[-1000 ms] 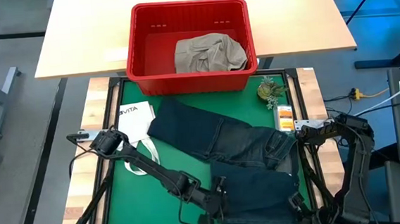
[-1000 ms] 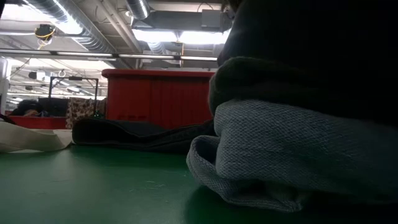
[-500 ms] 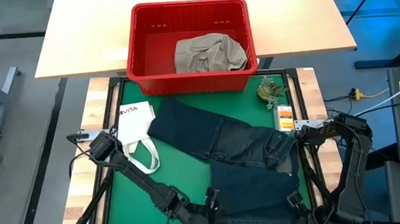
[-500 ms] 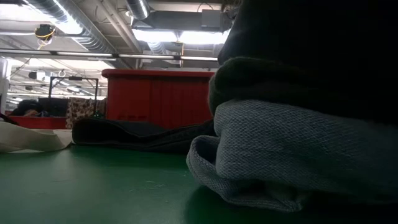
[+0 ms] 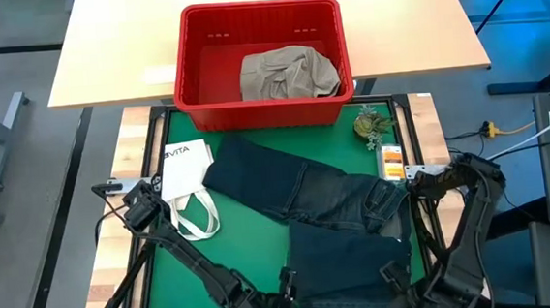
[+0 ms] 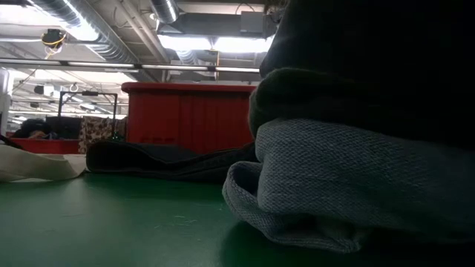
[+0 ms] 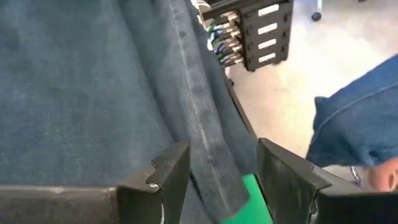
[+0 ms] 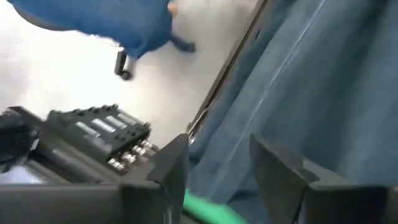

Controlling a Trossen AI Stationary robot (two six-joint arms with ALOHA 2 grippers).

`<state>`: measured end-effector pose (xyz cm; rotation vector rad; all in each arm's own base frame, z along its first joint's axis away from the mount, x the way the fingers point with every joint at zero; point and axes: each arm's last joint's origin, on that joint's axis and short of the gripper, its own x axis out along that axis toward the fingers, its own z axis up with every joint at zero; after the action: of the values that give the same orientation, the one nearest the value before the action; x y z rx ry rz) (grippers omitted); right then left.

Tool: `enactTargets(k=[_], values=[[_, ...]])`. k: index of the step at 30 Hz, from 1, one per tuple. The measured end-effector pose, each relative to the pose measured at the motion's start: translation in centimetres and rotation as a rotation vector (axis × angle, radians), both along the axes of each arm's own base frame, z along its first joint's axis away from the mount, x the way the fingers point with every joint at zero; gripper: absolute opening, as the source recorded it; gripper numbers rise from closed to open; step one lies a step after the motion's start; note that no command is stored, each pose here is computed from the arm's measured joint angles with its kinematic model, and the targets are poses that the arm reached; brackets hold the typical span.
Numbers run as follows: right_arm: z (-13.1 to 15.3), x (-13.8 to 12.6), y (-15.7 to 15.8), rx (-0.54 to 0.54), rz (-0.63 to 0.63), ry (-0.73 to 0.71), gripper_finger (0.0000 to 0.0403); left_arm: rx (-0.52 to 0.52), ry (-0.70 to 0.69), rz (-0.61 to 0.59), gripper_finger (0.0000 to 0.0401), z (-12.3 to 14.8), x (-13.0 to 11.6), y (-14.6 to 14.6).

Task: Fold Laundry from Bin
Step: Fold the dark blue jeans

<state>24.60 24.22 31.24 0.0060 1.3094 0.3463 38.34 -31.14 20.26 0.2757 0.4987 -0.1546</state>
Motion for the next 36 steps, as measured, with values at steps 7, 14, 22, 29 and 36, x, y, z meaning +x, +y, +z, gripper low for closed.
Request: enactTargets(k=[7,14,22,29,36], values=[[0.5,2.9,-3.2,-0.222,-0.003,-0.195,0.0166,0.007,0.018,0.024,0.0179,-1.3,0.4,0.1],[0.4,4.8,-6.1,-0.266,-0.083,-0.200,0.0166,0.038,0.036,0.045,0.0173,-2.3,0.5,0.1],[-2.9,6.7,-9.8,-0.445,-0.214,-0.217,0.0166,0.085,0.041,0.029,0.0077,-2.6,-0.4,-0.7],[-3.7,9.3,-13.5,-0.424,-0.267,-0.297,0.0166,0.084,0.041,0.029,0.0015,-2.6,-0.2,-0.6],[-3.8,10.4,-17.3,-0.299,-0.322,-0.228,0.0166,0.085,0.042,0.028,0.0020,-2.6,-0.2,-0.6]])
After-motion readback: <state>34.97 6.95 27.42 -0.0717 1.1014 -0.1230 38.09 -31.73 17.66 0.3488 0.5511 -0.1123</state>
